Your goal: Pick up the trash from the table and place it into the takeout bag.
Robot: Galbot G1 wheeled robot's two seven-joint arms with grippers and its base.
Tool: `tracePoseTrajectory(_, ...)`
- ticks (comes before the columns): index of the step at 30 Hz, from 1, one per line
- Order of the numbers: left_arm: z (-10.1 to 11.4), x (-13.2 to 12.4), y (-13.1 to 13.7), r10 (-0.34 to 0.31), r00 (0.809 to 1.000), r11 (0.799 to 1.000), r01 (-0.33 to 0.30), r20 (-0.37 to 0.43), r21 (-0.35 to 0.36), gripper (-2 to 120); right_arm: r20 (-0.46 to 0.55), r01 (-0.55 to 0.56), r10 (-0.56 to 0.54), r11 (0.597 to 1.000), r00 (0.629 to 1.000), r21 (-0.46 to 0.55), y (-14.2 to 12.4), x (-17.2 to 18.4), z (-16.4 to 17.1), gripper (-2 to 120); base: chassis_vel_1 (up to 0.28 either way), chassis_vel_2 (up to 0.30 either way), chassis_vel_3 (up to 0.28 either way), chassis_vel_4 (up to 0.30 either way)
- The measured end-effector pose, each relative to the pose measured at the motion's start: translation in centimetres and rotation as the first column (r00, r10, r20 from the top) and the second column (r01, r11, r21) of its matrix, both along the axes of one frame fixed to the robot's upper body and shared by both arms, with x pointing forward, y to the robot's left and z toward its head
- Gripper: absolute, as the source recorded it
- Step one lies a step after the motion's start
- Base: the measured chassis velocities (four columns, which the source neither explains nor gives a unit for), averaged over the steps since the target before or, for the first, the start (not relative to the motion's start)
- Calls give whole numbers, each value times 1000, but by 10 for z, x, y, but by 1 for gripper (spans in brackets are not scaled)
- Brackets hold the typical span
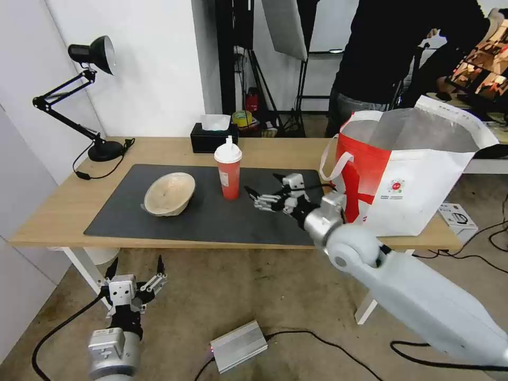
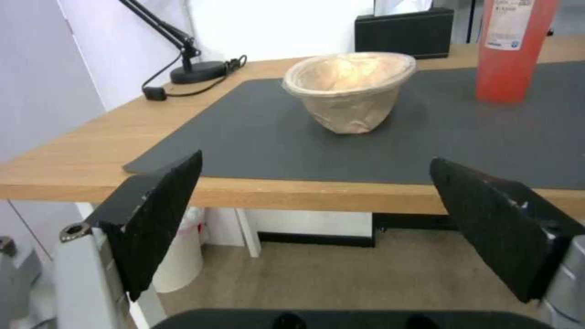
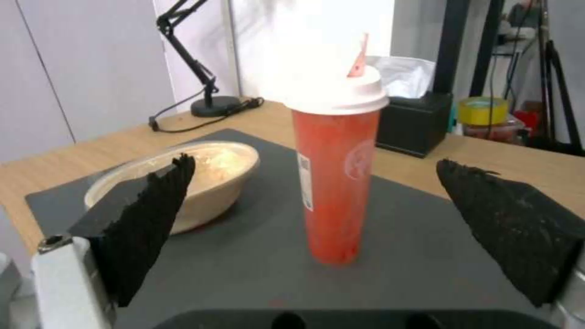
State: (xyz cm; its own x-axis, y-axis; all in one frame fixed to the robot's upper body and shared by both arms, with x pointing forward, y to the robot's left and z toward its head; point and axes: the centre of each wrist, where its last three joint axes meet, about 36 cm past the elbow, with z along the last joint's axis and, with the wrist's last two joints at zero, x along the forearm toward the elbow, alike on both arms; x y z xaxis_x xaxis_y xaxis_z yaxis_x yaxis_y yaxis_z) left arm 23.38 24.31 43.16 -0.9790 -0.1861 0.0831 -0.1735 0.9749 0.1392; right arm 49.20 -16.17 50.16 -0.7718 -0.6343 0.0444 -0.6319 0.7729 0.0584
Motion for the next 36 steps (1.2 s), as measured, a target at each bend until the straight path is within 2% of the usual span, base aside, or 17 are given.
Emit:
tracePoseTrajectory(12, -1, 0, 2, 9, 1000, 1000, -9, -1, 3, 100, -16, -10, 10, 1000, 1000, -2, 25, 19, -8, 100, 0, 0, 0, 0)
tracePoseTrajectory(36, -3, 1, 3, 12, 1000, 1000, -12, -1, 5, 100, -36, -14, 13, 1000, 999, -21, 48, 31, -22, 100, 0, 0, 0, 0)
